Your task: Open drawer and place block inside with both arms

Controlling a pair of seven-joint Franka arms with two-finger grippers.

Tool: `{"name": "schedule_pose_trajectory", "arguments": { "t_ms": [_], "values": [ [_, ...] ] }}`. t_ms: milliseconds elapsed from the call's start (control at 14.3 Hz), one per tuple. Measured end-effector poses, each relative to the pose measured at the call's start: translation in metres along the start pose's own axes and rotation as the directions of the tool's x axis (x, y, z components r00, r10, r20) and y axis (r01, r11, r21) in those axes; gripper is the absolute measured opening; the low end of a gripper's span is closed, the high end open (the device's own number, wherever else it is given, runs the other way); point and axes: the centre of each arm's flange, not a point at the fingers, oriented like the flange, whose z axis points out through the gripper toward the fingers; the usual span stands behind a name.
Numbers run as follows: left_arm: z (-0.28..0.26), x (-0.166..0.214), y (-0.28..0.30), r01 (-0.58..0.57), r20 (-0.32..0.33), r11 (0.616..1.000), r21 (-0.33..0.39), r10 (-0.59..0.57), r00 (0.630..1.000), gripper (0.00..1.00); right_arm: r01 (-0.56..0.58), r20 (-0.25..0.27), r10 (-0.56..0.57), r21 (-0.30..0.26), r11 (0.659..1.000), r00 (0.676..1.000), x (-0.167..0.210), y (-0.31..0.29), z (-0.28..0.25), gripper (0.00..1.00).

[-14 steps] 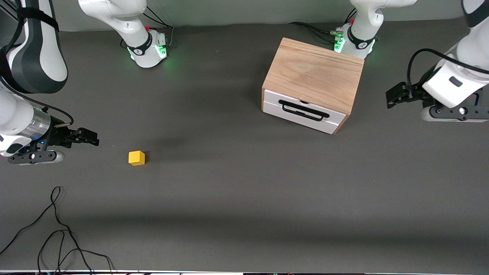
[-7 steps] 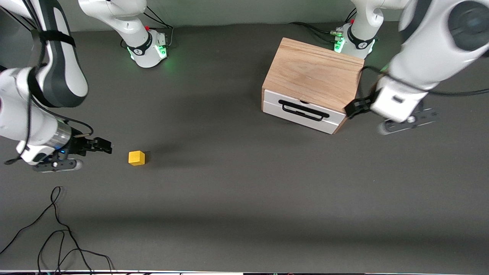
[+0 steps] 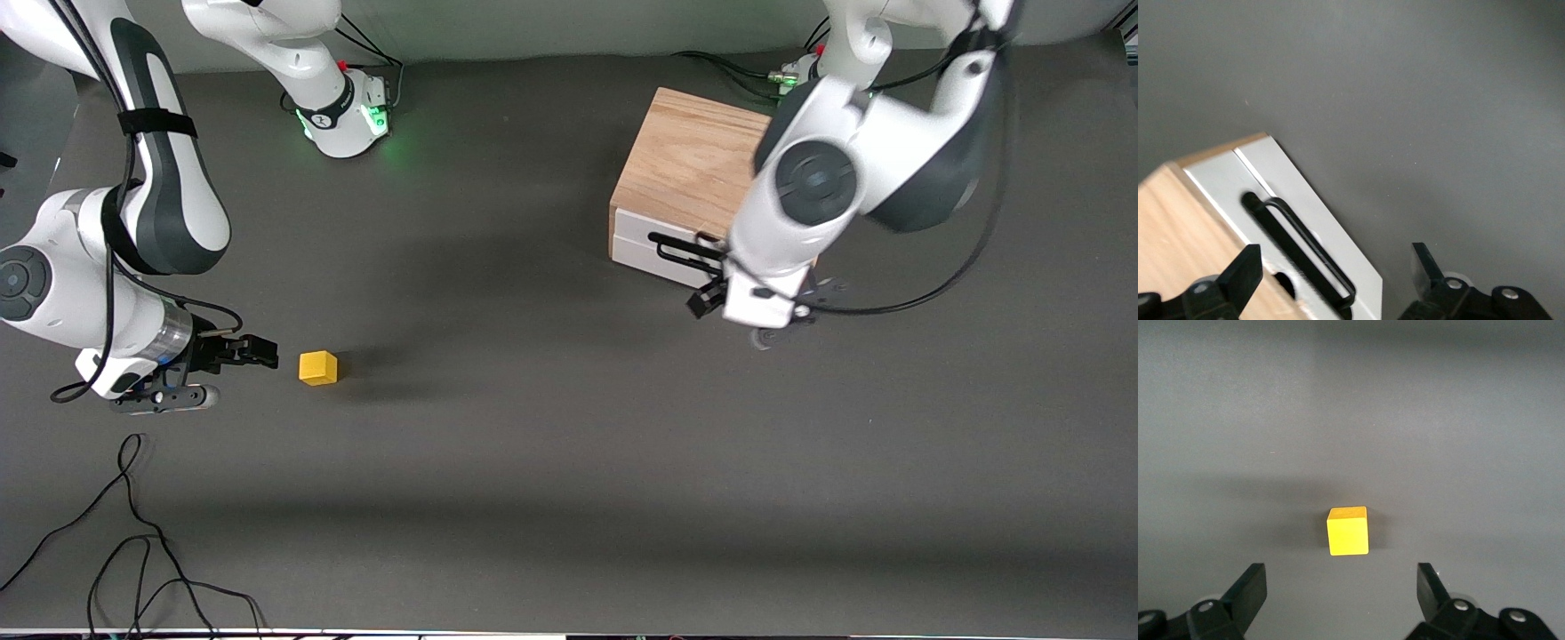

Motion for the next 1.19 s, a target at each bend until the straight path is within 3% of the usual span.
{"name": "schedule_pose_trajectory", "arguments": {
  "t_ms": [280,630,1191],
  "values": [
    [0.069,-0.021,0.021,0.152,-0.027,0.988,0.029,-0.151,0.988,1.00,0.011,-0.028,-0.011,-0.001,1.000,1.000,0.001,-0.007,-0.004,1.00],
    [0.117,-0.027,0.005,0.176,-0.029,0.978,0.114,-0.174,0.984,1.00,0.014,-0.077,-0.014,-0.004,1.000,0.997,-0.010,-0.009,0.012,1.00],
    [0.147,-0.028,-0.007,0.181,-0.023,0.972,0.151,-0.179,0.984,1.00,0.010,-0.054,-0.011,-0.004,1.000,0.998,-0.025,-0.007,0.035,1.00]
  ]
}}
